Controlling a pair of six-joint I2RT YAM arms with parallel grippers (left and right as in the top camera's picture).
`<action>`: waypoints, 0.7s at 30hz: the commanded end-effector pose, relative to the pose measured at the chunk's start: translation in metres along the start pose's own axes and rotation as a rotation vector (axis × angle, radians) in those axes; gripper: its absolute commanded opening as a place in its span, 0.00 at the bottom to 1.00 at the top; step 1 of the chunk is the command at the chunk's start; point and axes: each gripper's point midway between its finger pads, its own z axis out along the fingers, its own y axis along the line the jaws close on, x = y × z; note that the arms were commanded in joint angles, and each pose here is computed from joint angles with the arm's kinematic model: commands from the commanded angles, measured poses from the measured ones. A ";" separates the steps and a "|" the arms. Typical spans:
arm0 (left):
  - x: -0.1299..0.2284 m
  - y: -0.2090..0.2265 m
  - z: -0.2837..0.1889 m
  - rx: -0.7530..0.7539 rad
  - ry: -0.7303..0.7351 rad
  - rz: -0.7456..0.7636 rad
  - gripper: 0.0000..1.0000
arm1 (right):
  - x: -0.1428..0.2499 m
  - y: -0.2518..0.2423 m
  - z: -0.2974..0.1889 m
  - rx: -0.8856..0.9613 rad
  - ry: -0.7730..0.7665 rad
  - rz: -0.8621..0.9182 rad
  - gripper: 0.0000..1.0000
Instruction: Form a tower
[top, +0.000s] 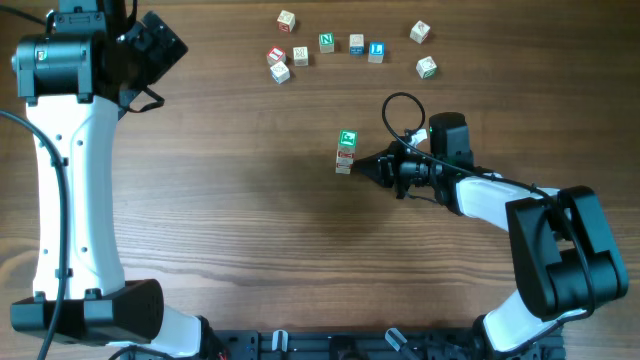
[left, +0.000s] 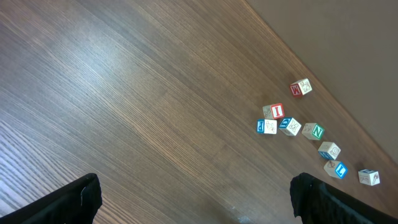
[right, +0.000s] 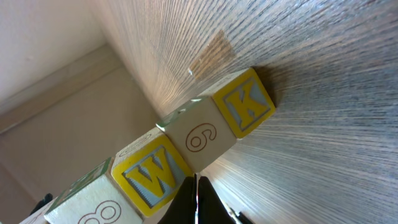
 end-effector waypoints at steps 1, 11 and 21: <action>-0.003 0.002 0.000 -0.007 -0.011 0.003 1.00 | -0.004 -0.003 0.003 0.009 -0.015 0.012 0.04; -0.003 0.003 -0.001 -0.007 -0.011 0.003 1.00 | -0.006 0.002 0.005 -0.004 -0.035 -0.007 0.04; -0.003 0.003 -0.001 -0.007 -0.011 0.003 1.00 | -0.006 -0.003 0.004 0.013 -0.036 -0.012 0.05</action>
